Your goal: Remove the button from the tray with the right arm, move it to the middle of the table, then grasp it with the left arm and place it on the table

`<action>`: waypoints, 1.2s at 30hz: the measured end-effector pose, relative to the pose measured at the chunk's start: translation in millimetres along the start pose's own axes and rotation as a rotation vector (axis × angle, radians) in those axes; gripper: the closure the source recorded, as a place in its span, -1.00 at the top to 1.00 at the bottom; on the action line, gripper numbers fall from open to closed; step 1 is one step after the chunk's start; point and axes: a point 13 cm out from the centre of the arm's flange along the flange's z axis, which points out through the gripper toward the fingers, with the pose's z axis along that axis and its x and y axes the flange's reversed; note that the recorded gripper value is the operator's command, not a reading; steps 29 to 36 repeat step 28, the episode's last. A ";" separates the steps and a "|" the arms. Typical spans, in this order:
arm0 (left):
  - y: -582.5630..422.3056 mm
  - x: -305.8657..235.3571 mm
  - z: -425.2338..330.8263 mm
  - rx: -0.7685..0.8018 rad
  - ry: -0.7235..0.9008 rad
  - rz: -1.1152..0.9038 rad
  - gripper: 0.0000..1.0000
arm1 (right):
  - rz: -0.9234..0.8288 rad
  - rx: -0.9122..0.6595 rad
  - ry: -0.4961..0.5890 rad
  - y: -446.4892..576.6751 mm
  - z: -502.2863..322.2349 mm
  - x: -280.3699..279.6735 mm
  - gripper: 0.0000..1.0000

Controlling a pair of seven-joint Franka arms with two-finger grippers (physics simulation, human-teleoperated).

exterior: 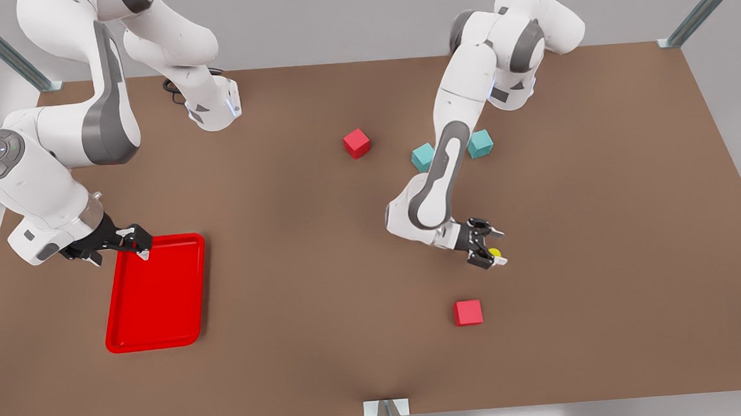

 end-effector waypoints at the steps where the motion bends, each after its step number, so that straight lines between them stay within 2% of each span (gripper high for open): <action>1: -4.9 -24.5 -18.0 -0.048 0.042 0.047 1.00 | 0.000 0.000 0.000 0.0 0.1 0.0 1.00; 2: -21.7 -55.9 -27.6 -0.159 0.148 0.060 1.00 | 0.000 0.000 0.000 0.0 0.1 0.1 1.00; 4: -58.2 -124.6 19.2 -0.477 0.436 0.050 1.00 | 0.000 0.000 0.000 0.0 0.1 0.1 1.00; 5: -69.8 -154.6 35.8 -0.568 0.593 0.068 1.00 | 0.000 0.000 0.000 0.0 0.1 0.1 1.00; 6: -79.9 -204.2 38.9 -0.596 0.771 0.084 1.00 | 0.000 0.000 0.000 0.0 0.1 0.1 1.00; 8: -67.7 -309.8 21.7 -0.515 1.050 0.173 1.00 | 0.000 0.000 0.000 0.0 0.1 0.1 1.00; 10: -33.0 -367.3 -4.9 -0.372 1.194 0.330 1.00 | 0.000 0.000 0.000 0.0 0.1 0.1 1.00; 11: -13.3 -379.0 -10.3 -0.310 1.227 0.414 1.00 | 0.000 0.000 0.000 0.0 0.1 0.1 1.00; 16: 4.7 -361.4 -9.4 -0.053 1.315 0.811 1.00 | 0.000 0.000 0.000 0.0 0.1 0.1 1.00; 21: 4.2 -376.7 -13.9 0.215 1.338 1.082 1.00 | -0.001 0.000 0.001 0.1 0.1 0.1 1.00; 26: 3.7 -377.9 -10.0 0.399 1.336 1.294 1.00 | 0.008 0.001 0.002 -5.7 0.6 0.5 1.00; 28: 3.6 -378.4 -7.5 0.458 1.332 1.361 1.00 | 0.004 -0.001 0.000 -3.1 -0.4 -0.1 1.00; 36: 3.6 -378.4 -7.5 0.458 1.332 1.361 1.00 | 0.004 -0.001 0.000 -3.1 -0.4 -0.1 1.00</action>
